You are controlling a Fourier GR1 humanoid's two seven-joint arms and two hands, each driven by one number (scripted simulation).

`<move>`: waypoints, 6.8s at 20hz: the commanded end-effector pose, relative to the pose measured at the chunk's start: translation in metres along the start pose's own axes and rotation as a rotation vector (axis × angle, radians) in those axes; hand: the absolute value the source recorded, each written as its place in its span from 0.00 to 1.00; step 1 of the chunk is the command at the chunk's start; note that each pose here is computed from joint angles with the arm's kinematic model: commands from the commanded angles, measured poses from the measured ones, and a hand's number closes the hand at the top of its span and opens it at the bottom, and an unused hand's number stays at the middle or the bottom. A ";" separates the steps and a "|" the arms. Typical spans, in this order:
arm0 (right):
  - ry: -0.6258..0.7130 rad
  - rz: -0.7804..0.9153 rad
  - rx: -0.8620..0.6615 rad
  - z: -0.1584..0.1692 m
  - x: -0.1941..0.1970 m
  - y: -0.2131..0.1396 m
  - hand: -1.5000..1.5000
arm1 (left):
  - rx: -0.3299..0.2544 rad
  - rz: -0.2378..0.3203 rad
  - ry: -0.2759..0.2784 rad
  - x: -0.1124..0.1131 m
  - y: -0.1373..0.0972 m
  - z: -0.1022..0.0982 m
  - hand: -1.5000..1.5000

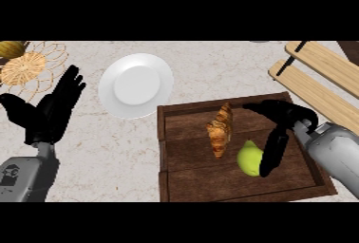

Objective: Pick the pear from the tray and place it in the tiered shelf

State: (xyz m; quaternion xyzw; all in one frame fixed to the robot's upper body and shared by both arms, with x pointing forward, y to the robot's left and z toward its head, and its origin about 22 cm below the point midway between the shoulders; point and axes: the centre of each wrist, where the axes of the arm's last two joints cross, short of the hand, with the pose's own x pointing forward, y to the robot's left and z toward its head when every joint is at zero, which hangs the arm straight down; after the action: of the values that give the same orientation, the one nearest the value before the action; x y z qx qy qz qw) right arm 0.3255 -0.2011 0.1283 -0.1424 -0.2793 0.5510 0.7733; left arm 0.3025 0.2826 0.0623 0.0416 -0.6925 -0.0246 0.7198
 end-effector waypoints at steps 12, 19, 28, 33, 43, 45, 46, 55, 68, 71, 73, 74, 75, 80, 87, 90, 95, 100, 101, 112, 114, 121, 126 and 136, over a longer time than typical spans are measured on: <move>0.109 -0.016 0.050 -0.040 0.004 0.025 0.00 | -0.004 -0.004 0.014 0.004 -0.005 0.009 0.50; 0.106 0.020 0.102 -0.057 0.005 0.065 1.00 | -0.020 0.007 0.012 -0.001 -0.014 -0.001 0.50; -0.198 0.210 -0.120 -0.015 0.005 0.102 1.00 | 0.019 0.002 0.003 0.018 0.006 0.006 0.50; -0.552 0.517 -0.266 0.047 0.026 0.154 1.00 | 0.025 -0.005 0.042 -0.003 0.008 0.011 0.50; -0.834 0.066 -0.529 0.140 -0.009 0.182 1.00 | 0.050 0.009 0.013 0.007 0.006 0.007 0.50; -0.888 0.017 -0.624 0.167 -0.014 0.171 1.00 | 0.053 -0.002 0.010 0.001 0.010 0.015 0.50; -0.893 -0.001 -0.672 0.170 -0.018 0.166 1.00 | 0.052 -0.003 0.012 -0.009 0.012 0.016 0.50; -0.869 -0.155 -0.854 0.201 -0.027 0.134 1.00 | 0.037 0.001 0.010 0.001 0.005 0.018 0.50; -0.608 -0.171 -1.078 0.222 -0.055 0.031 1.00 | 0.037 0.012 0.001 0.013 0.011 0.013 0.50; -0.582 -0.253 -1.093 0.227 -0.082 -0.017 1.00 | 0.031 0.026 -0.004 0.004 -0.004 0.009 0.50; -0.602 -0.299 -1.088 0.237 -0.104 -0.030 1.00 | 0.038 0.000 0.014 0.001 0.003 0.006 0.50; -0.583 -0.338 -1.074 0.234 -0.108 -0.039 1.00 | 0.008 0.012 -0.002 0.010 0.009 0.015 0.50; -0.603 -0.367 -1.087 0.227 -0.135 -0.052 1.00 | 0.021 0.014 0.009 0.010 0.010 0.005 0.50; -0.543 -0.407 -1.107 0.206 -0.190 -0.074 1.00 | -0.002 0.012 -0.003 0.006 -0.010 0.009 0.50; -0.530 -0.403 -1.101 0.203 -0.232 -0.101 1.00 | -0.002 0.015 -0.008 0.011 -0.006 0.000 0.50; -0.532 -0.396 -1.103 0.190 -0.251 -0.110 1.00 | -0.008 0.013 0.000 -0.006 -0.002 -0.006 0.50; -0.523 -0.398 -1.122 0.172 -0.271 -0.120 1.00 | -0.024 0.000 0.004 0.009 0.002 0.007 0.50; -0.527 -0.397 -1.107 0.155 -0.279 -0.114 1.00 | -0.001 0.008 0.000 0.002 -0.001 0.019 0.50; -0.544 -0.416 -1.111 0.171 -0.285 -0.128 1.00 | -0.006 0.013 -0.014 -0.002 0.009 0.000 0.50; -0.497 -0.600 -1.367 0.131 -0.297 -0.149 0.00 | -0.021 0.006 -0.022 0.028 -0.009 -0.007 0.50; -0.566 -0.601 -1.360 0.131 -0.303 -0.148 0.00 | -0.010 0.006 -0.006 0.008 -0.010 -0.011 0.50; -0.563 -0.685 -1.128 0.180 -0.350 -0.149 0.00 | -0.039 0.017 -0.006 0.009 -0.023 -0.003 0.50; -0.541 -0.718 -1.093 0.219 -0.390 -0.127 0.00 | -0.026 0.018 -0.014 0.016 -0.004 -0.002 0.50; -0.710 -0.722 -1.030 0.268 -0.414 -0.109 0.00 | -0.004 0.018 -0.008 0.006 -0.007 0.003 0.50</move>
State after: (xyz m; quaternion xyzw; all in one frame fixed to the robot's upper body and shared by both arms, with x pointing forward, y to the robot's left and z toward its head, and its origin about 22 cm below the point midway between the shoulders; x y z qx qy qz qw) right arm 0.1707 -0.6423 0.2880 -0.2591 -0.7360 0.0393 0.6242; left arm 0.3020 0.2747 0.0697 0.0337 -0.6959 -0.0251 0.7169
